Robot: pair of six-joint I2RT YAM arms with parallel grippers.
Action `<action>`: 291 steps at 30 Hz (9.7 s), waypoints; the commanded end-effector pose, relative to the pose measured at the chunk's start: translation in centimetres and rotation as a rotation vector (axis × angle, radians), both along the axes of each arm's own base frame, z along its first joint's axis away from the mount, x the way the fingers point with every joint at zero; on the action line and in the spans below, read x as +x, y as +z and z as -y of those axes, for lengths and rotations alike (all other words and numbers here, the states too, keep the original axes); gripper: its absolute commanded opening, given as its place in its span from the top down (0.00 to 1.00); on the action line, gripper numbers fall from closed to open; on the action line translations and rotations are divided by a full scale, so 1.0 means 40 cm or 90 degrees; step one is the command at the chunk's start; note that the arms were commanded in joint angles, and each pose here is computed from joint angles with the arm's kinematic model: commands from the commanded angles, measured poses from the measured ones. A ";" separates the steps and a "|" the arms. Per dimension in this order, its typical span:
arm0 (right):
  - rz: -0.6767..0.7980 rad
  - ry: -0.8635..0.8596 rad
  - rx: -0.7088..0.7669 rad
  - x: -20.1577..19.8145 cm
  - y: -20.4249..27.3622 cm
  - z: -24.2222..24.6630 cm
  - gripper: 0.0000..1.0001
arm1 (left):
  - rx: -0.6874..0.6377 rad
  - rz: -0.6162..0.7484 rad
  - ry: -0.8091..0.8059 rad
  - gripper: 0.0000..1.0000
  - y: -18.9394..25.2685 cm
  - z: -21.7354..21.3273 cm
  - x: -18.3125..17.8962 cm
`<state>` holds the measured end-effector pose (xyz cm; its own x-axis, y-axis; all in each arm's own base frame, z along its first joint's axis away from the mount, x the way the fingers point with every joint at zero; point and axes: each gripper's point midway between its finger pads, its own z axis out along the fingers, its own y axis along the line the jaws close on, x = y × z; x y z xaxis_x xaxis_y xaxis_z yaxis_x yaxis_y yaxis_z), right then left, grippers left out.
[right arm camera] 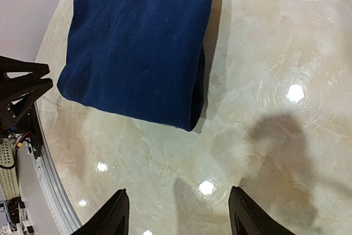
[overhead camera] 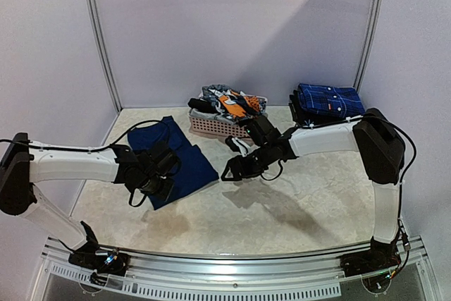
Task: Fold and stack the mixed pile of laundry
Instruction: Pick up the 2/3-rectangle-folded T-shirt from the center of the board, then move the right arm to the center of the board with the 2/3-rectangle-folded T-shirt, then pick up the 2/3-rectangle-folded T-shirt from the center of the board, then fold the 2/3-rectangle-folded T-shirt at the center of the board.
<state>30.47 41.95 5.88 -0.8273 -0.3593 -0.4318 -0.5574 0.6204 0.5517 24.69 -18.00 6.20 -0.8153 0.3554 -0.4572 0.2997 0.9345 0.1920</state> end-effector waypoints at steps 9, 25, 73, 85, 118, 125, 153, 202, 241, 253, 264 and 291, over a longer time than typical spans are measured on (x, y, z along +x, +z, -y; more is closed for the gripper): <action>-0.014 -0.033 0.031 -0.002 0.012 0.007 0.36 | -0.011 -0.057 -0.013 0.86 -0.085 0.008 -0.055; -0.034 -0.043 0.037 -0.002 0.005 0.001 0.34 | -0.039 -0.073 -0.019 0.87 -0.102 0.014 -0.101; -0.202 -0.114 0.128 0.083 -0.113 -0.161 0.79 | -0.096 0.044 -0.068 0.59 0.010 -0.005 -0.093; -0.200 -0.109 0.118 0.063 -0.127 -0.140 1.00 | -0.101 0.038 -0.080 0.60 0.009 0.007 -0.098; -0.184 -0.079 0.030 -0.092 -0.166 0.064 1.00 | 0.030 0.017 -0.268 0.60 -0.013 0.157 -0.241; -0.188 -0.077 0.009 -0.103 -0.176 0.094 1.00 | 0.041 0.005 -0.311 0.60 -0.033 0.185 -0.274; -0.189 -0.069 0.002 -0.105 -0.191 0.103 1.00 | 0.128 -0.022 -0.249 0.70 -0.063 0.143 -0.268; -0.193 -0.062 -0.009 -0.090 -0.178 0.088 1.00 | 0.121 -0.088 -0.211 1.00 -0.139 0.130 -0.257; -0.102 -0.132 -0.117 -0.207 -0.041 0.325 1.00 | -0.009 -0.095 -0.394 1.00 0.031 0.417 -0.454; -0.030 -0.134 -0.101 -0.162 0.140 0.315 1.00 | -0.058 -0.053 -0.403 1.00 0.132 0.429 -0.456; -0.002 -0.109 -0.091 -0.084 0.238 0.237 1.00 | -0.029 0.025 -0.339 1.00 0.200 0.317 -0.366; 0.020 -0.072 -0.088 0.100 0.279 0.091 1.00 | -0.057 0.072 -0.172 1.00 0.259 0.102 -0.175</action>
